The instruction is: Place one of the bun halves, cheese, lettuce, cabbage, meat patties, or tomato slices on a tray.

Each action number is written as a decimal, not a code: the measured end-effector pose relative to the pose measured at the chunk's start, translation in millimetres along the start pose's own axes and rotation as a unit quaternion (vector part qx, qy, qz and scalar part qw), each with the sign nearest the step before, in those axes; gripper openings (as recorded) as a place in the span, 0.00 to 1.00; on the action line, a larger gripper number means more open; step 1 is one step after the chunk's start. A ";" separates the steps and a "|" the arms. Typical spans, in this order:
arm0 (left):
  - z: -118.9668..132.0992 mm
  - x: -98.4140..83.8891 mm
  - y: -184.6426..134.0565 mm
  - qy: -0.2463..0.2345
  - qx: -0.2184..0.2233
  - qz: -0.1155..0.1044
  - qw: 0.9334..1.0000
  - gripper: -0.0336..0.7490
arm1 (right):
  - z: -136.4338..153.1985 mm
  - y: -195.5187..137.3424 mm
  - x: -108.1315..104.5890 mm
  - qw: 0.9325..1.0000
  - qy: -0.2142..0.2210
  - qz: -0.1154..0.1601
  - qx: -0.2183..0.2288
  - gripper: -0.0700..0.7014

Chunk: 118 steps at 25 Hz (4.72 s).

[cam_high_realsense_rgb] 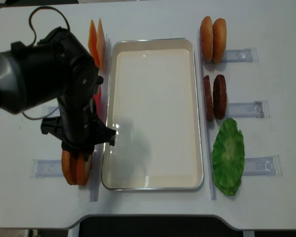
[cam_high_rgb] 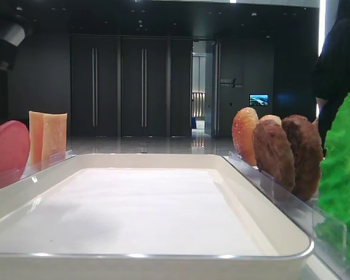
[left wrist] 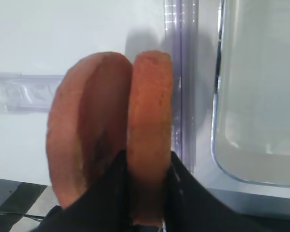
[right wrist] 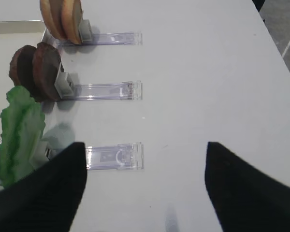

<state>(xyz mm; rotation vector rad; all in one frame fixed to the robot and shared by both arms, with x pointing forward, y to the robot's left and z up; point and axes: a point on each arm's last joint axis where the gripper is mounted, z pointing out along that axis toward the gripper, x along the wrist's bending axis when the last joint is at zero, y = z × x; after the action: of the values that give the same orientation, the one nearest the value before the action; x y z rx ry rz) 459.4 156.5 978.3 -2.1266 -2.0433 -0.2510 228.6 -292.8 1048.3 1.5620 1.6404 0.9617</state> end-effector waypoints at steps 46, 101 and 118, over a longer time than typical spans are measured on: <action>2.6 -76.0 41.8 -0.343 -0.075 0.007 0.936 0.22 | 0.0 0.0 0.0 1.000 0.000 0.000 0.000 0.73; -73.9 18.8 26.6 -0.108 -0.086 0.006 0.990 0.74 | 0.0 0.0 0.0 1.000 0.000 0.000 0.000 0.73; -88.0 135.7 30.6 -0.084 -0.143 -0.042 0.985 0.73 | 0.0 0.0 0.0 1.000 0.000 0.000 0.000 0.73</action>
<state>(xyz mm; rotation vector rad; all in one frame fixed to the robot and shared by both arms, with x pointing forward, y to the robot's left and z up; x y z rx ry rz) 495.8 265.1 1096.5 -2.2983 -2.3187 -0.4135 228.6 -292.8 1048.3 1.5623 1.6402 0.9619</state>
